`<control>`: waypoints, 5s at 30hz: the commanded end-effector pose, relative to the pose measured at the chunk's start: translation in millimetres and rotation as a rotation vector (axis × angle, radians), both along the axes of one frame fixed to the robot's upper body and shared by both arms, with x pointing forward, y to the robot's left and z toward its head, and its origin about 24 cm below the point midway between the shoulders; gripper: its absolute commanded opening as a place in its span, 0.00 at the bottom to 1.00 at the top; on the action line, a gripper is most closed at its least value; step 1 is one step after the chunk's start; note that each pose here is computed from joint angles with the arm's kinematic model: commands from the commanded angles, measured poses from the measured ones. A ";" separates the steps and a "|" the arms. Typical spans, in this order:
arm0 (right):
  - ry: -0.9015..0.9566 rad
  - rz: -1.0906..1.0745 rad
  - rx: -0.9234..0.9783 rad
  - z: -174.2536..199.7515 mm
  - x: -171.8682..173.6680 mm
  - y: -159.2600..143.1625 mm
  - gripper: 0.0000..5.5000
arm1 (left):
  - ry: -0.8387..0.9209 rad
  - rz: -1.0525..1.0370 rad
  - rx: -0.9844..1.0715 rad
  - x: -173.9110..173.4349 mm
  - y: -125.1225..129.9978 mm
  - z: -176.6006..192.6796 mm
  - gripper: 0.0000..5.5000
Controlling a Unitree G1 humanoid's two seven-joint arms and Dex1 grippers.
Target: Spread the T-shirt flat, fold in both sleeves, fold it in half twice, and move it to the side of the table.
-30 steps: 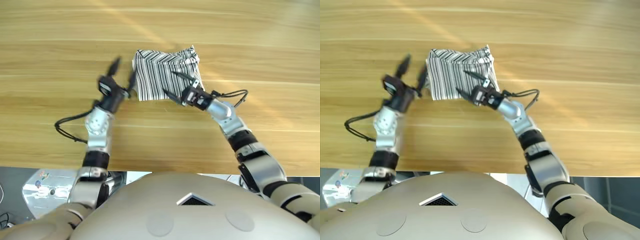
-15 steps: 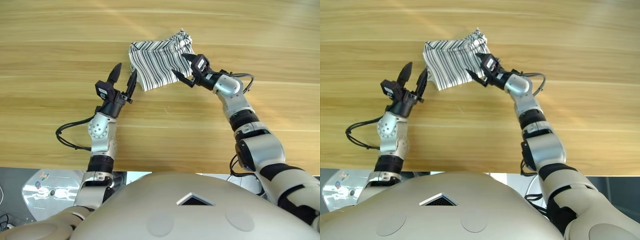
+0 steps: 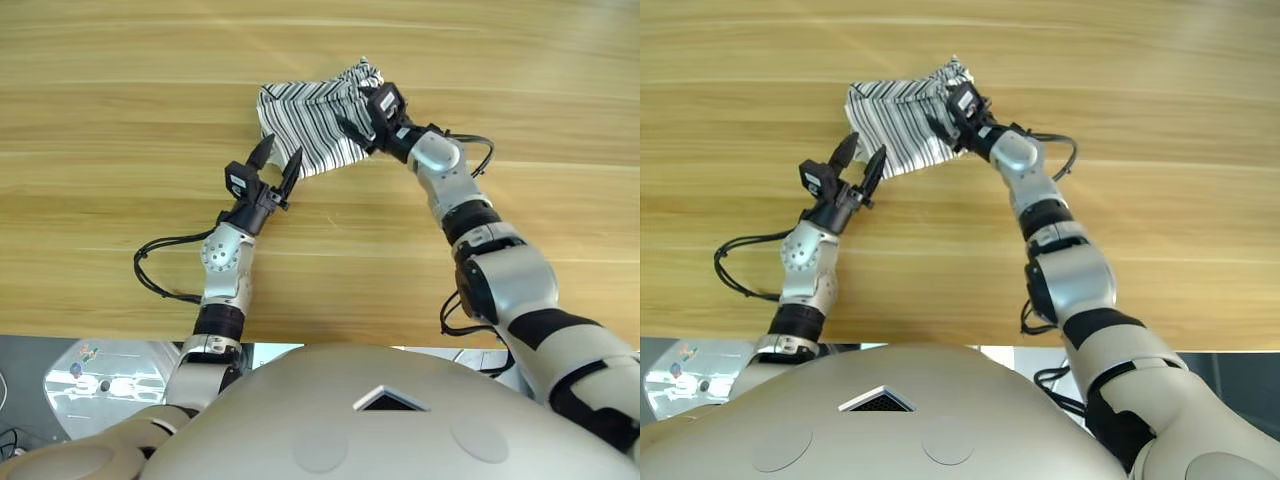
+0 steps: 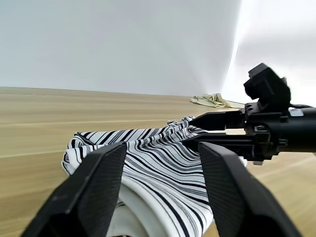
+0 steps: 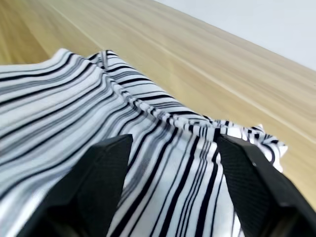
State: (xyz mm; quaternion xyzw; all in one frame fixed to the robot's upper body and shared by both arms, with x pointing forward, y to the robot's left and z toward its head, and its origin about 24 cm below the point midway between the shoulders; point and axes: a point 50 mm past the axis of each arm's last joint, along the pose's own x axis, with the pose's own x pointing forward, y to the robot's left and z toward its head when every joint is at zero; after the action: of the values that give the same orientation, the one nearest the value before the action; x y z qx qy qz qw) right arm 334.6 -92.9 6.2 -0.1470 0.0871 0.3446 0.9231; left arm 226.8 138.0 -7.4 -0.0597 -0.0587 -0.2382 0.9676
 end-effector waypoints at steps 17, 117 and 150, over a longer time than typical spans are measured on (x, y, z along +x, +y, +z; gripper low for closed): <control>0.118 -0.286 0.202 51.2 45.9 21.9 0.57 | 0.075 0.001 -0.069 5.1 -16.8 -6.4 0.49; -0.446 -0.175 0.005 31.6 1.0 -14.9 0.57 | 0.399 -0.179 0.583 19.5 -49.8 -65.5 0.49; -0.505 -0.207 -0.027 4.7 -70.6 -0.8 0.57 | 0.493 0.076 0.213 -65.2 -46.4 -33.8 0.49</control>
State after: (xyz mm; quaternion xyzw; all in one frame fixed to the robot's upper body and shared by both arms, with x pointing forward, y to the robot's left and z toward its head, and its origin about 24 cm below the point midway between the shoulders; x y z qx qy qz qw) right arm 276.6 -97.2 -15.5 -0.2633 -0.0644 0.1863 0.9444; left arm 192.6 100.5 -14.6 -0.0186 0.1169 -0.1483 0.9818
